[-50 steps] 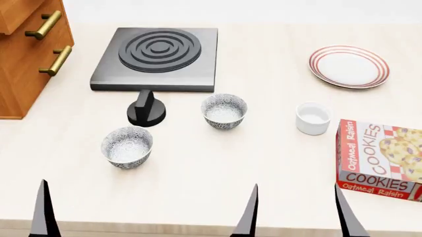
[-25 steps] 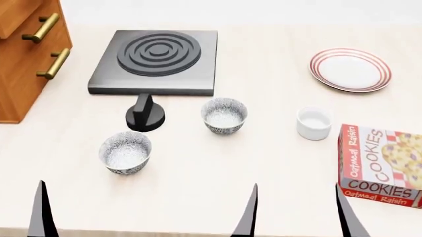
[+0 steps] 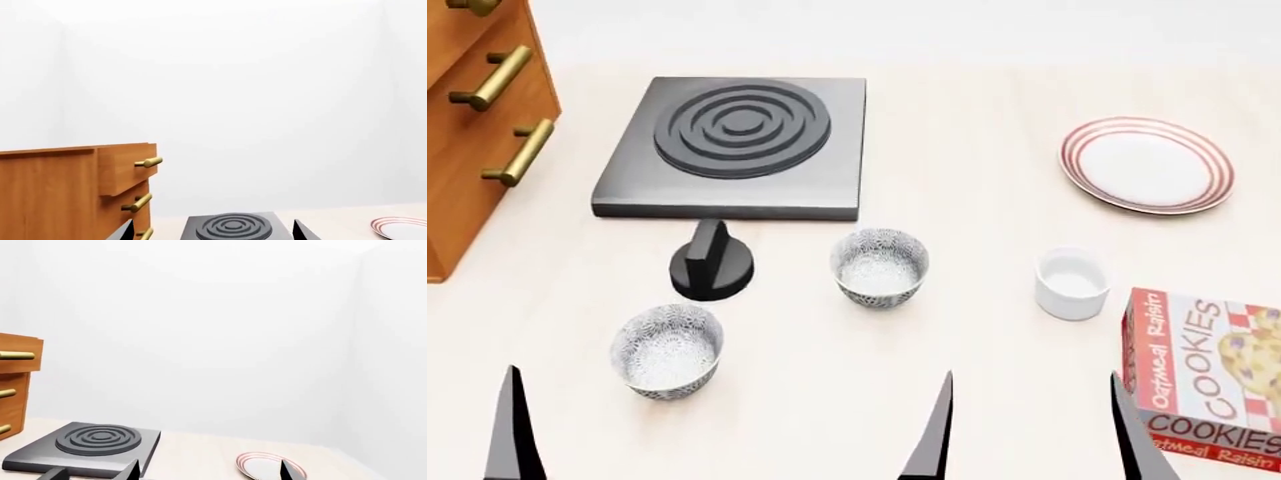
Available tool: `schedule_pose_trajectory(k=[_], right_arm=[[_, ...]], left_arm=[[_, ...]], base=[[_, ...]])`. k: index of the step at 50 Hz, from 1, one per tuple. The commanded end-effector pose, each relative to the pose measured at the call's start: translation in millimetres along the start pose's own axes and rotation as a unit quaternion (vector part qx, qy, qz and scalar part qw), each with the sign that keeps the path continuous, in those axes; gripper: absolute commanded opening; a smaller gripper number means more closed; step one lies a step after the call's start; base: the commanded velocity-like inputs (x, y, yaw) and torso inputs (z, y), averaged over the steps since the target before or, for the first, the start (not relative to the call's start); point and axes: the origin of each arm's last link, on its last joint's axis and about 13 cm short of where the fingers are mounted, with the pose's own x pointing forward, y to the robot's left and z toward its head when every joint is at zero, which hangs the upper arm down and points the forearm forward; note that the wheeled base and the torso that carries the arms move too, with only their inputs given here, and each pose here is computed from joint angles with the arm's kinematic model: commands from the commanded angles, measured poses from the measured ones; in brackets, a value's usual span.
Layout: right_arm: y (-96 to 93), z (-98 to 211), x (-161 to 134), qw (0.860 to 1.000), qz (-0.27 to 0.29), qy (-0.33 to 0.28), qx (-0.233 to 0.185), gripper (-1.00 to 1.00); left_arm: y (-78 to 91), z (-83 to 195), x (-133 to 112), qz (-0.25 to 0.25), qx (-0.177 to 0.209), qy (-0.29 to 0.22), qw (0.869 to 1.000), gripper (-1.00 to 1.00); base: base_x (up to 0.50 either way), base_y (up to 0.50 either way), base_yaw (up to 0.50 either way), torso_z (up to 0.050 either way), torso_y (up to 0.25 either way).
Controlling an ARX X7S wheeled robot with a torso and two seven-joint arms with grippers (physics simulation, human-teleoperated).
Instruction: Pick the akita bowl next to the ramekin and place it on the plate.
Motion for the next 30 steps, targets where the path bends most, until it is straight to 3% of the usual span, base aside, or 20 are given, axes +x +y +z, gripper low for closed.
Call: schedule_pose_trajectory(k=[1,30], right_arm=[[0.0,-0.4,0.5,1.0,-0.001,0.0,0.0,1.0],[-0.1,0.3,-0.8,1.0,0.0,-0.002,-0.001,1.0]], left_arm=[[-0.2,-1.2,0.5,0.001,0.001,0.002,1.0,1.0],[0.7,-1.4,0.3,0.005,-0.004,0.006,1.0,1.0]], base=[[0.24,0.0,0.0,0.0,0.0],[0.25,0.0,0.0,0.0,0.0]])
